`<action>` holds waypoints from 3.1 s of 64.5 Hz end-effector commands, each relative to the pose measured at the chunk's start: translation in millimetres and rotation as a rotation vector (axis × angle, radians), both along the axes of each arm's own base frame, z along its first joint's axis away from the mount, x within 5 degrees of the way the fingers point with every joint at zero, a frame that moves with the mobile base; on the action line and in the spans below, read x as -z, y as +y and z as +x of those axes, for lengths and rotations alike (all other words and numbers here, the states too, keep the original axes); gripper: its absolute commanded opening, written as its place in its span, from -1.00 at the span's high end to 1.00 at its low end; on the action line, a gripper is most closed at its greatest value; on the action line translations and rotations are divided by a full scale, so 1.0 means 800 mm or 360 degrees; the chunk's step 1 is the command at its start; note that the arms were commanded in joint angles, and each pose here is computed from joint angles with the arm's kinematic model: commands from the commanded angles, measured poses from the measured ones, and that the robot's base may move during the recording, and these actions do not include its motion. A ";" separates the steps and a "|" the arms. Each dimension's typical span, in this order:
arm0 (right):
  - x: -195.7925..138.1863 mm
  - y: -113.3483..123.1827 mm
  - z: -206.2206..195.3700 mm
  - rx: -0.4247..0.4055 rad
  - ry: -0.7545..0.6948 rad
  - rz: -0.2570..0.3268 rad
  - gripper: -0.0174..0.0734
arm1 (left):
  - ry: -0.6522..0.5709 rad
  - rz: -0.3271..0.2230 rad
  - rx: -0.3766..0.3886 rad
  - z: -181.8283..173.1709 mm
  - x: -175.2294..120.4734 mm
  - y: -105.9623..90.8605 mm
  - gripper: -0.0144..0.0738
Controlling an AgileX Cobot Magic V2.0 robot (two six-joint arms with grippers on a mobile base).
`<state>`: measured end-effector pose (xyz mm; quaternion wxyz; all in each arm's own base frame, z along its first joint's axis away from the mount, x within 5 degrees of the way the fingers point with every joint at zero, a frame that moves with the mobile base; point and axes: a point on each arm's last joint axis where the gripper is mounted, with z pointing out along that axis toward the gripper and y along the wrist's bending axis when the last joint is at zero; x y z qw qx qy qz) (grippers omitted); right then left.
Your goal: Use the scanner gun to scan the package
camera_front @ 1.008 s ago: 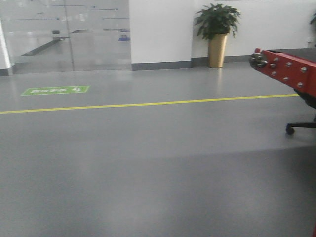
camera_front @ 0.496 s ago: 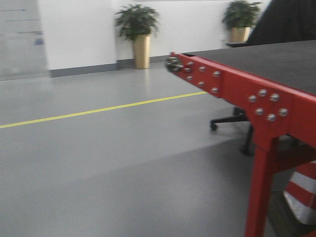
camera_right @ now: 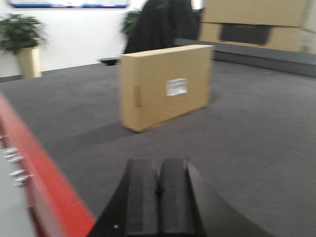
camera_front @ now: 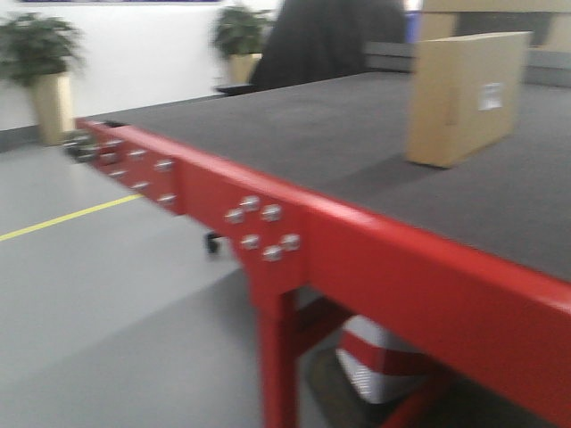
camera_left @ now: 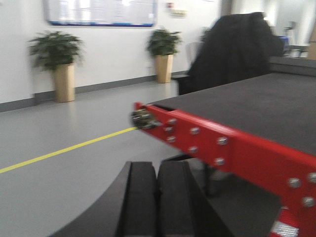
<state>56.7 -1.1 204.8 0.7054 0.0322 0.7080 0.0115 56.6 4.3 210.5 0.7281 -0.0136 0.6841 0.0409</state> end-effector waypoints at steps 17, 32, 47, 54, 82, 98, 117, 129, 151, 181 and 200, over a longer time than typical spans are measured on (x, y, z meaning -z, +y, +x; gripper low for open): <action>-0.003 0.002 0.000 -0.0045 -0.0035 -0.0011 0.95 | -0.0038 -0.0008 0.0000 -0.001 -0.003 0.000 0.92; -0.003 0.002 0.000 -0.0053 -0.0035 -0.0011 0.95 | -0.0038 -0.0008 0.0000 -0.001 -0.003 0.000 0.92; -0.003 0.002 0.000 -0.0053 -0.0035 -0.0011 0.95 | -0.0038 -0.0008 0.0000 -0.001 -0.003 0.000 0.92; -0.003 0.002 0.000 -0.0053 -0.0035 -0.0011 0.95 | -0.0038 -0.0008 0.0000 -0.001 -0.003 0.000 0.92; -0.003 0.000 0.000 -0.0014 -0.0035 -0.0012 0.95 | -0.0038 -0.0008 0.0000 -0.001 -0.003 0.000 0.92; -0.003 0.000 0.000 -0.0014 -0.0035 -0.0012 0.95 | -0.0038 -0.0008 0.0002 -0.001 -0.003 0.000 0.92; -0.003 0.000 0.000 -0.0014 -0.0035 -0.0012 0.95 | -0.0038 -0.0008 0.0002 -0.001 -0.003 0.000 0.92; -0.003 0.000 0.000 -0.0014 -0.0035 -0.0012 0.95 | -0.0038 -0.0008 0.0002 -0.001 -0.003 0.000 0.92; -0.004 0.000 0.000 -0.0010 -0.0060 -0.0012 0.95 | -0.0048 0.0063 -0.0003 -0.001 -0.004 0.000 0.92; -0.038 -0.002 -0.006 0.0023 -0.0326 -0.0018 0.95 | -0.0526 -0.0017 0.0014 -0.009 -0.039 -0.001 0.92; -0.153 0.003 -0.014 -0.0047 -0.0282 -0.0026 0.95 | -0.0366 -0.0007 0.0005 -0.028 -0.162 -0.002 0.77</action>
